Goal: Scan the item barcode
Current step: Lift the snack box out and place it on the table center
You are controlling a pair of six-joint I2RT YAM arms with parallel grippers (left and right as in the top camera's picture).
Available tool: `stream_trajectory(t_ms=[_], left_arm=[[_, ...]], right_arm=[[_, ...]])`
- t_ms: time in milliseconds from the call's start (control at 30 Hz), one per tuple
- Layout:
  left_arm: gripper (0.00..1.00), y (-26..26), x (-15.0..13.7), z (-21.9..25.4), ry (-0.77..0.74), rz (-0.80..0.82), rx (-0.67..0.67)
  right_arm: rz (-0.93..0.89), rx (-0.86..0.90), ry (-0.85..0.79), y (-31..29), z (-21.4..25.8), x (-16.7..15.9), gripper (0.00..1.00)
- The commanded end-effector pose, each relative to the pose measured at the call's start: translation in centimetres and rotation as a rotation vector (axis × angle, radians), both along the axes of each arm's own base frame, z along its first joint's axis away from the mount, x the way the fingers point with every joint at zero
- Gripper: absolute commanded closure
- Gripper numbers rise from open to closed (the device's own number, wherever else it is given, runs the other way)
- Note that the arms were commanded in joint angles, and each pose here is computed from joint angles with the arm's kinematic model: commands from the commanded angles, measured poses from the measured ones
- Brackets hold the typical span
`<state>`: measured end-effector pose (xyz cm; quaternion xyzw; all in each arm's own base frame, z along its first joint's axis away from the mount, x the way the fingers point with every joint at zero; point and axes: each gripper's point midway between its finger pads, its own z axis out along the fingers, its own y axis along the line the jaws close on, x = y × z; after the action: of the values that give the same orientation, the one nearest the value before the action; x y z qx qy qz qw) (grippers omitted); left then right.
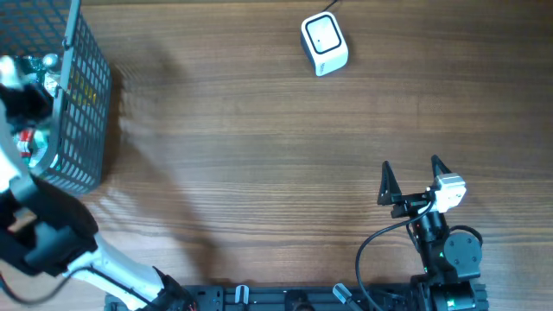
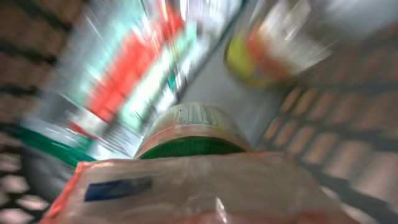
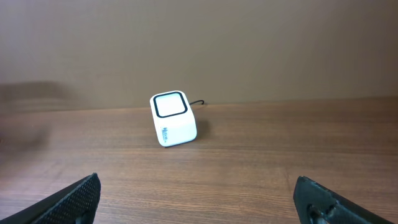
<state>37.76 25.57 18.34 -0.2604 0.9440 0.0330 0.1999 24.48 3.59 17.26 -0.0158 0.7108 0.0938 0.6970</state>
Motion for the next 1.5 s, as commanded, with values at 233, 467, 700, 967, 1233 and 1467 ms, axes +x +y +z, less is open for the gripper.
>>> stream_trajectory(t_ms=[233, 467, 700, 967, 1233, 1467], left_arm=[[0.51, -4.4, -2.7, 23.1, -0.530, 0.031, 0.215], [0.51, -13.6, -3.1, 22.8, -0.497, -0.096, 0.079], [0.53, -23.6, -3.1, 17.6, -0.265, -0.279, -0.049], [0.53, -33.9, -2.9, 10.7, -0.090, -0.430, -0.124], [0.53, -43.0, -3.0, 2.6, -0.067, -0.503, -0.198], [0.53, -46.8, -4.2, -3.6, -0.072, -0.548, -0.124]], right_arm=[[0.015, -0.005, -0.005, 0.3, 0.1, 0.0, 0.00], [0.015, -0.005, -0.005, 0.3, 0.1, 0.0, 0.00], [0.015, -0.005, -0.005, 0.3, 0.1, 0.0, 0.00], [0.015, -0.005, -0.005, 0.3, 0.1, 0.0, 0.00], [0.015, -0.005, -0.005, 0.3, 0.1, 0.0, 0.00], [0.015, -0.005, -0.005, 0.3, 0.1, 0.0, 0.00]])
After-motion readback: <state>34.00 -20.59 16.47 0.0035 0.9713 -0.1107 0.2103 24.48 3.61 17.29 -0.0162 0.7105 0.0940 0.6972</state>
